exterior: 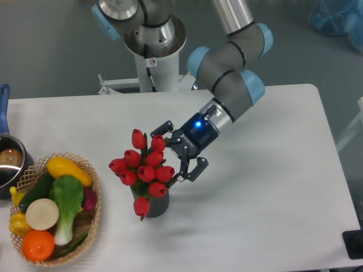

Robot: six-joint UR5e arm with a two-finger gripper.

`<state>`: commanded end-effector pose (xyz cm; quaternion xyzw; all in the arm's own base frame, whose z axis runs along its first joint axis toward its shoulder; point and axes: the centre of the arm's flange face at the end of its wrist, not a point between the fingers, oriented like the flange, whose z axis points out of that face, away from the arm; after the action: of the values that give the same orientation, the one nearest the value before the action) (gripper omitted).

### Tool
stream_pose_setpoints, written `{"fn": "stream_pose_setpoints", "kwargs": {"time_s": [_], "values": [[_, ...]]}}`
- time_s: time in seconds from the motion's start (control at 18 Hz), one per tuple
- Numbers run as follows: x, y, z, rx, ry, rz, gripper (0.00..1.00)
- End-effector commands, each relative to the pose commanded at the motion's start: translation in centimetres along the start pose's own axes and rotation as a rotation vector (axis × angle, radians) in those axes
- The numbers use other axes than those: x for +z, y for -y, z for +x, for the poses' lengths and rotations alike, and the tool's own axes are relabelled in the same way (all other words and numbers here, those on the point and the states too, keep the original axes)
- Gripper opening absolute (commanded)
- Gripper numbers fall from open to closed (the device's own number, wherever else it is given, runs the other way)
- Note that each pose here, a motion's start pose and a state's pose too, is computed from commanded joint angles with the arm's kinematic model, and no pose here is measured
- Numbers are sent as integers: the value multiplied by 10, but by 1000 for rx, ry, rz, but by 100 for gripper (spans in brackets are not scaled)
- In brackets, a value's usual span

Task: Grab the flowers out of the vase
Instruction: 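Lower the open gripper around the tulip stems above the vase rim, then close the gripper on the tulip stems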

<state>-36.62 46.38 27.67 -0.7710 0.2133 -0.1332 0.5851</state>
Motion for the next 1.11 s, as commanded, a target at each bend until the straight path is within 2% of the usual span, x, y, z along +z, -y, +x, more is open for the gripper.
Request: {"fn": "stream_pose_setpoints", "kwargs": {"time_s": [0.56,0.61,0.72,0.78,0.94,1.11], "values": [[8,1,-3,-1,-14,25,100],[9,0,-3,-5,-14,27,95],[8,1,-2,-8,-14,28,65],[8,2,-3,-7,-14,28,59],[7,1,-4,-7,-12,28,58],[8,4,-5,-12,-13,85,50]]}}
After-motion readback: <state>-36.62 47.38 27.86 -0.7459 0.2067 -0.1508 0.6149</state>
